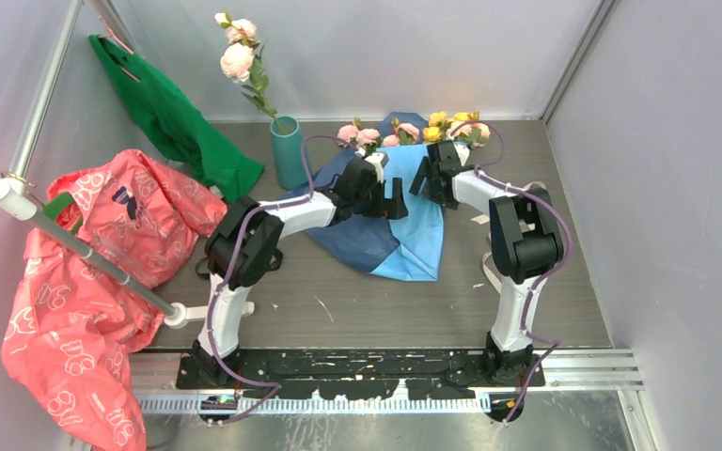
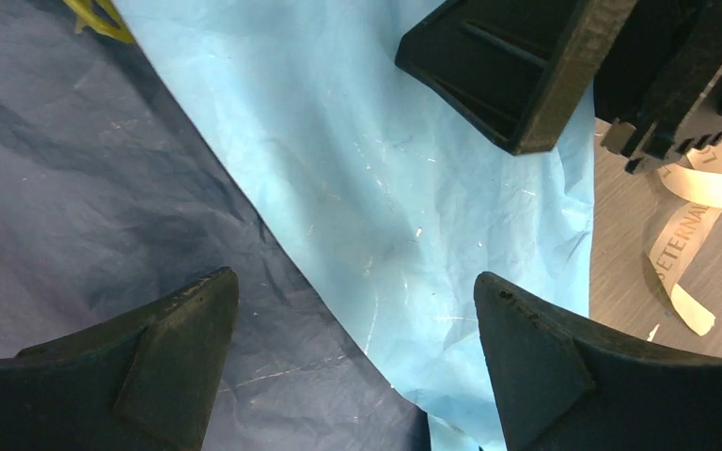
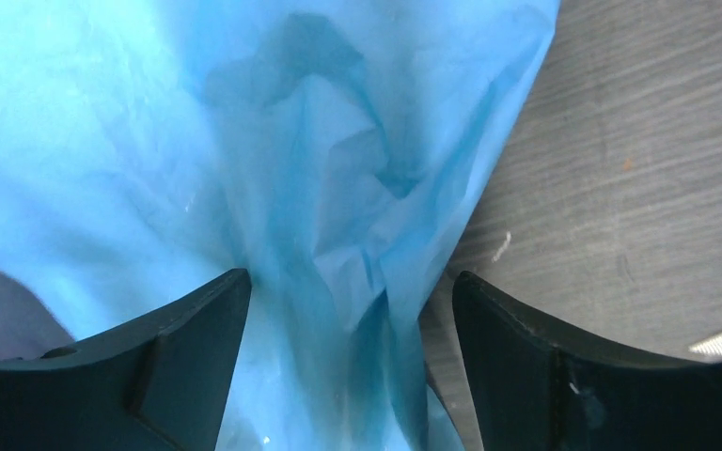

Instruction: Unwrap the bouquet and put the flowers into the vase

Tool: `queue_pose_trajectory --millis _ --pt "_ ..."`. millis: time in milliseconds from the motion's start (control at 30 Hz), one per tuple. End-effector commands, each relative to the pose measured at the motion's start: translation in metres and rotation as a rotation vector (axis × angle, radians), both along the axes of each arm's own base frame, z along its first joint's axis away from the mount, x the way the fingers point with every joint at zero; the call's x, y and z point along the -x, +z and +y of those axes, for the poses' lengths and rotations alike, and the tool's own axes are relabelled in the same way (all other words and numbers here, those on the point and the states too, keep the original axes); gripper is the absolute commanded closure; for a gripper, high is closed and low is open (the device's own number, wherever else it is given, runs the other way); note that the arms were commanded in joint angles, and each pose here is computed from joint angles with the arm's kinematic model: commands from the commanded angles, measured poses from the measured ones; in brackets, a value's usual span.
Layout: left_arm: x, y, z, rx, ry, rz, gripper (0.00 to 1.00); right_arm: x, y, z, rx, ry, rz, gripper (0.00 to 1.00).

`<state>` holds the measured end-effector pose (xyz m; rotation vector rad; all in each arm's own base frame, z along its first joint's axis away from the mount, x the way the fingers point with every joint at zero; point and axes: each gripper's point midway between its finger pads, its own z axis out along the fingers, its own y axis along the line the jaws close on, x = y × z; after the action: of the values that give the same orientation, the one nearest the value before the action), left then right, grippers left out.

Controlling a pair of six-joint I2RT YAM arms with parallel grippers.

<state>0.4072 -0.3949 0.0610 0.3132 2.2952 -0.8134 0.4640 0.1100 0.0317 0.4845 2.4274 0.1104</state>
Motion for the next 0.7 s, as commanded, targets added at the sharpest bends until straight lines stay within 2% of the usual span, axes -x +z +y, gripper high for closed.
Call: queue_pose_trajectory --millis 0,200,300,467,667 --pt "-0.001 0.033 -0.018 0.075 -0.041 -0.041 0.04 0.008 0.051 0.002 -0.02 0.036 -0.066 0.15" --pt "0.014 0.057 -0.04 0.212 -0.103 -0.069 0.04 0.022 0.096 -0.001 -0.04 0.044 -0.145 0.15" --pt "0.017 0.055 -0.048 0.271 -0.125 -0.059 0.04 0.033 0.117 -0.005 -0.047 0.035 -0.192 0.14" --pt "0.032 0.072 -0.062 0.37 -0.162 -0.049 0.07 0.056 0.159 -0.025 -0.012 -0.005 -0.29 0.15" --pt "0.087 0.114 -0.113 0.386 -0.342 -0.087 0.06 0.083 0.196 -0.053 0.041 -0.105 -0.384 0.16"
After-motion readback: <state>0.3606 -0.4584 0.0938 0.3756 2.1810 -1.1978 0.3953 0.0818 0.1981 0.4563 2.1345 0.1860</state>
